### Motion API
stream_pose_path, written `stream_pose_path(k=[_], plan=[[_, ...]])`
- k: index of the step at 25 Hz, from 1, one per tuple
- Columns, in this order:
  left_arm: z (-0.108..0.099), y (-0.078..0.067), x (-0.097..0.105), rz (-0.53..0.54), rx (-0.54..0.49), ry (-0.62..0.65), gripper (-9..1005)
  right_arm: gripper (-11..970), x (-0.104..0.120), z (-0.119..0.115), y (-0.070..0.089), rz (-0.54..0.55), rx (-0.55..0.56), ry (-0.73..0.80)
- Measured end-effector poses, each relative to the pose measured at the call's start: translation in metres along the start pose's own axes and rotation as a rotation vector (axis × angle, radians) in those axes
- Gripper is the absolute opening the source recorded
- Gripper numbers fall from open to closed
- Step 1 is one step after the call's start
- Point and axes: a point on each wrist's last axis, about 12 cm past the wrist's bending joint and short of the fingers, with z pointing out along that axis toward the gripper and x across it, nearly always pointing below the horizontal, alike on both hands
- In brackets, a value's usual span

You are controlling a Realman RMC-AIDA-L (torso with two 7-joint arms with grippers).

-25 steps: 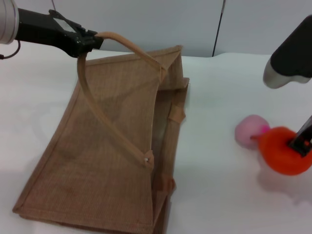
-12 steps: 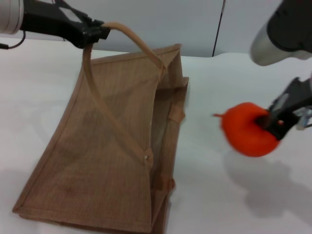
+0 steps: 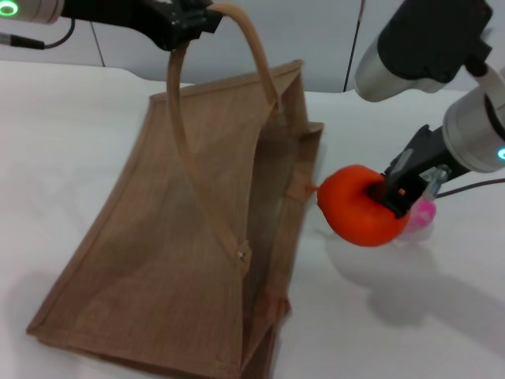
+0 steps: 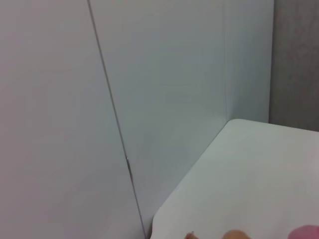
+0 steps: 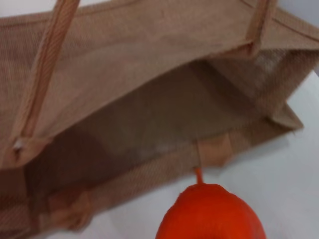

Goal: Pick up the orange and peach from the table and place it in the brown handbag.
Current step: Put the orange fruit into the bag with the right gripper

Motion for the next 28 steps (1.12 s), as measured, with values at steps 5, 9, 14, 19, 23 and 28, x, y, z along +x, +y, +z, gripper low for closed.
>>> stream_pose_path(k=[5,9,14,19,23,28], plan=[[-0.003,-0.006,-0.012,0.021,0.007,-0.029,130,84,-0.006,0.012,-0.004,0.0,-0.028,-0.03],[-0.011,-0.01,-0.018,0.026,-0.007,-0.052,130,93,-0.007,0.02,-0.009,0.002,-0.031,-0.04],[-0.026,-0.015,-0.017,0.034,-0.052,-0.064,130,103,-0.013,0.03,-0.012,-0.003,-0.049,-0.067],[-0.035,-0.019,-0.015,0.036,-0.056,-0.078,131,114,-0.021,0.031,-0.011,-0.017,-0.067,-0.112],[-0.038,-0.019,-0.014,0.035,-0.064,-0.079,131,122,-0.03,0.027,-0.01,-0.034,-0.056,-0.14],[-0.04,-0.02,-0.016,0.043,-0.072,-0.084,131,133,-0.046,0.022,-0.003,-0.069,-0.097,-0.223]])
